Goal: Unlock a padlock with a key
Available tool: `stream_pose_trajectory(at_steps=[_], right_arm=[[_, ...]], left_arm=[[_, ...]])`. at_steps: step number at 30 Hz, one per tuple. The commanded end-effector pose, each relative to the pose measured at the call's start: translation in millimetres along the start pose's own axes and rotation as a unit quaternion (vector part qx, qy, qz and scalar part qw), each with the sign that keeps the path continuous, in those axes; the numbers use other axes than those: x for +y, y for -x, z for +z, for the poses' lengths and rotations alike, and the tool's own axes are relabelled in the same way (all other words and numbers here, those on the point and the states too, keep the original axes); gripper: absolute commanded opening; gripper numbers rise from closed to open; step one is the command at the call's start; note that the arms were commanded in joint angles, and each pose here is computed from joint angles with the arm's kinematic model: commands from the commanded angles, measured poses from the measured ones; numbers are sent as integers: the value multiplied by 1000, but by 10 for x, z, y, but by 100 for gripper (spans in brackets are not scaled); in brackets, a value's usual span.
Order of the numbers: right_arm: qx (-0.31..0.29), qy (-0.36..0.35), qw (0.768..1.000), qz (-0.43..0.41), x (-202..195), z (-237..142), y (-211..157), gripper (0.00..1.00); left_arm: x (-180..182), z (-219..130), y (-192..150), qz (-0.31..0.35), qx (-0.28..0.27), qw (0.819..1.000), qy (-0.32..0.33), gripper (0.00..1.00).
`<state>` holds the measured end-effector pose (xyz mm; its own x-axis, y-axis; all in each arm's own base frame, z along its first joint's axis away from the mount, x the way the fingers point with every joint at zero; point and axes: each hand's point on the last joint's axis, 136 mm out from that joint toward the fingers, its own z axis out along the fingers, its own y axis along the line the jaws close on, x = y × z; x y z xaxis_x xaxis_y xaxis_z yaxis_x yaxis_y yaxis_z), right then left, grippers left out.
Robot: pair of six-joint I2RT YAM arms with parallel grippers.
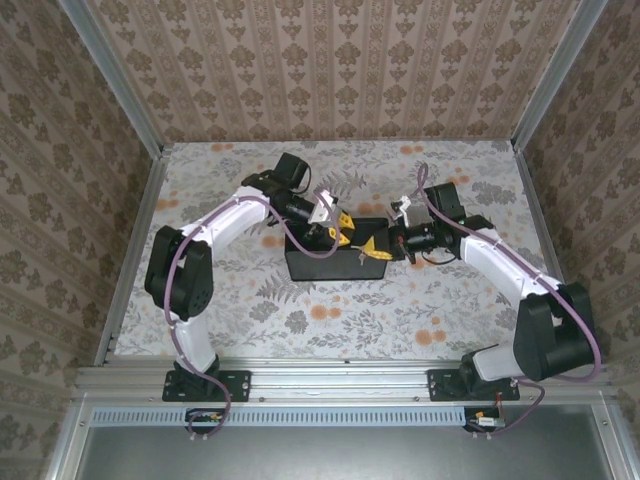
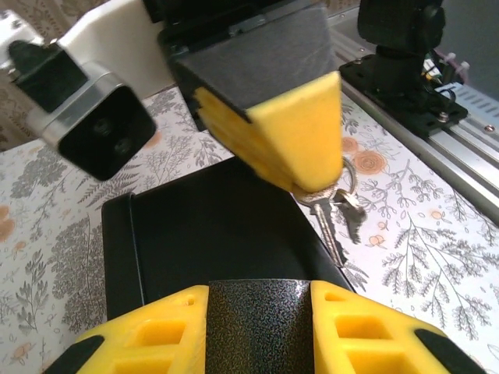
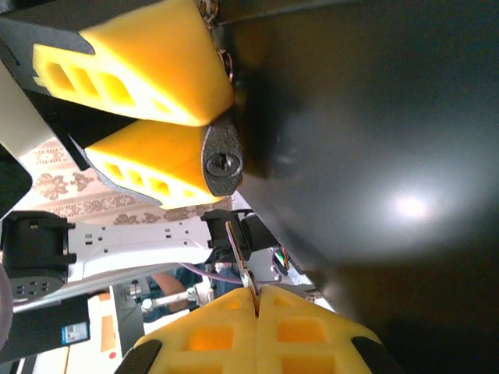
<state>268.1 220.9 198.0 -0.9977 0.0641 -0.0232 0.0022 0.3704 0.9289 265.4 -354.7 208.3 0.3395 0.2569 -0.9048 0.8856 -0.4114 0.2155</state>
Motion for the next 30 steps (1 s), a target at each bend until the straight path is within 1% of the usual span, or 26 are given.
stream_pose_trajectory(at_steps=[1, 6, 9, 17, 30], right_arm=[[-30, -7, 1000, 4, 29, -13, 27, 0], [-46, -31, 998, 7, 26, -73, 21, 0], [-57, -38, 998, 11, 14, -89, 77, 0], [-75, -31, 997, -1, 114, -260, 105, 0], [-78, -25, 997, -5, 153, -229, 252, 0]], left_arm=[[93, 9, 228, 28, -1, 999, 28, 25], [91, -30, 209, 15, -5, 999, 29, 24], [89, -47, 216, 13, -10, 1000, 26, 23], [129, -58, 188, 3, -12, 1000, 25, 23], [137, -67, 217, 1, -14, 1000, 23, 22]])
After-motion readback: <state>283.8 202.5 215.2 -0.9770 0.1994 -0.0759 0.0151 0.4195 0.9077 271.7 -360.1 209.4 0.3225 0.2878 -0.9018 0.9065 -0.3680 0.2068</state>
